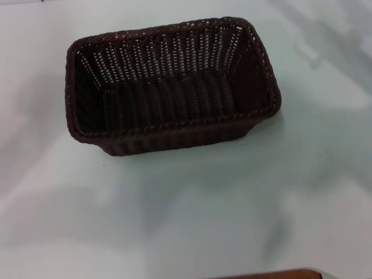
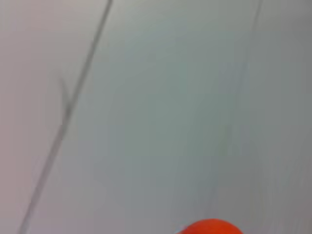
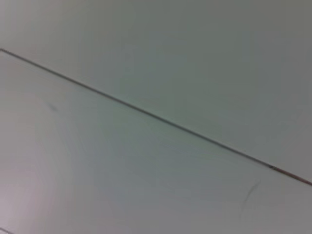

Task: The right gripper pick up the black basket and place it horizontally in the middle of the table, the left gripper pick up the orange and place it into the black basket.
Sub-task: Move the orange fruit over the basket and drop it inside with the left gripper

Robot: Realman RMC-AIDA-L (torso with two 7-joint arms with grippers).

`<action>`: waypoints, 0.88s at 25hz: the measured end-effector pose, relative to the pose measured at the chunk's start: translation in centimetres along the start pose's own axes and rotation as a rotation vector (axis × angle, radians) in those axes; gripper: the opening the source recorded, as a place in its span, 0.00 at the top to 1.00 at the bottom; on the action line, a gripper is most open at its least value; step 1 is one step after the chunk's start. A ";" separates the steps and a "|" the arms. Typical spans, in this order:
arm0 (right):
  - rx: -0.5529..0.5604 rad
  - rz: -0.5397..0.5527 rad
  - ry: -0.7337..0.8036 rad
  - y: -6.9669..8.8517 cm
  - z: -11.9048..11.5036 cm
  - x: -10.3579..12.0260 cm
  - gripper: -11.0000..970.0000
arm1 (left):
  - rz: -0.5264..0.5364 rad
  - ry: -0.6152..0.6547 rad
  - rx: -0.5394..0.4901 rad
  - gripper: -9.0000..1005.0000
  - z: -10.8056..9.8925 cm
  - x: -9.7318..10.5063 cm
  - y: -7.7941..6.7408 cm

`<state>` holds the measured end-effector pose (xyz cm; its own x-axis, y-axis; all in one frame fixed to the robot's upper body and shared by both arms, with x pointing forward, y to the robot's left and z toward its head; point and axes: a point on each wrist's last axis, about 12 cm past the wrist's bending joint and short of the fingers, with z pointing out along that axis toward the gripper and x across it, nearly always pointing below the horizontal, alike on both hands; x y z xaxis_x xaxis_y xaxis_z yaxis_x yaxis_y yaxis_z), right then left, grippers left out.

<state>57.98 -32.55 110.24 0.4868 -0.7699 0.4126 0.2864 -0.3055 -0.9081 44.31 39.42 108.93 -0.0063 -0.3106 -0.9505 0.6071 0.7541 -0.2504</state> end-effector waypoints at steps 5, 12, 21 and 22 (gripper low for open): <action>0.045 -0.012 0.001 -0.5 0.2 -0.5 0.20 | -0.076 -0.038 0.137 0.74 6.7 1.1 -1.3; 0.125 -0.043 0.021 -1.1 0.8 -1.6 0.20 | -0.151 0.082 0.226 0.78 13.6 3.6 -3.6; 0.140 -0.075 0.025 -1.2 1.1 -2.1 0.19 | -0.155 0.158 0.290 0.45 15.5 4.2 -4.7; 0.141 -0.079 0.028 -1.2 1.2 -2.0 0.19 | -0.157 0.152 0.290 0.42 15.5 4.2 -4.7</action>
<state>57.60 -29.97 110.57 0.4358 -0.7623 0.4785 0.4370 -0.2855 -0.8529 53.74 25.66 108.99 -0.2221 -0.3030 -0.9267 0.7895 0.5018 -0.3533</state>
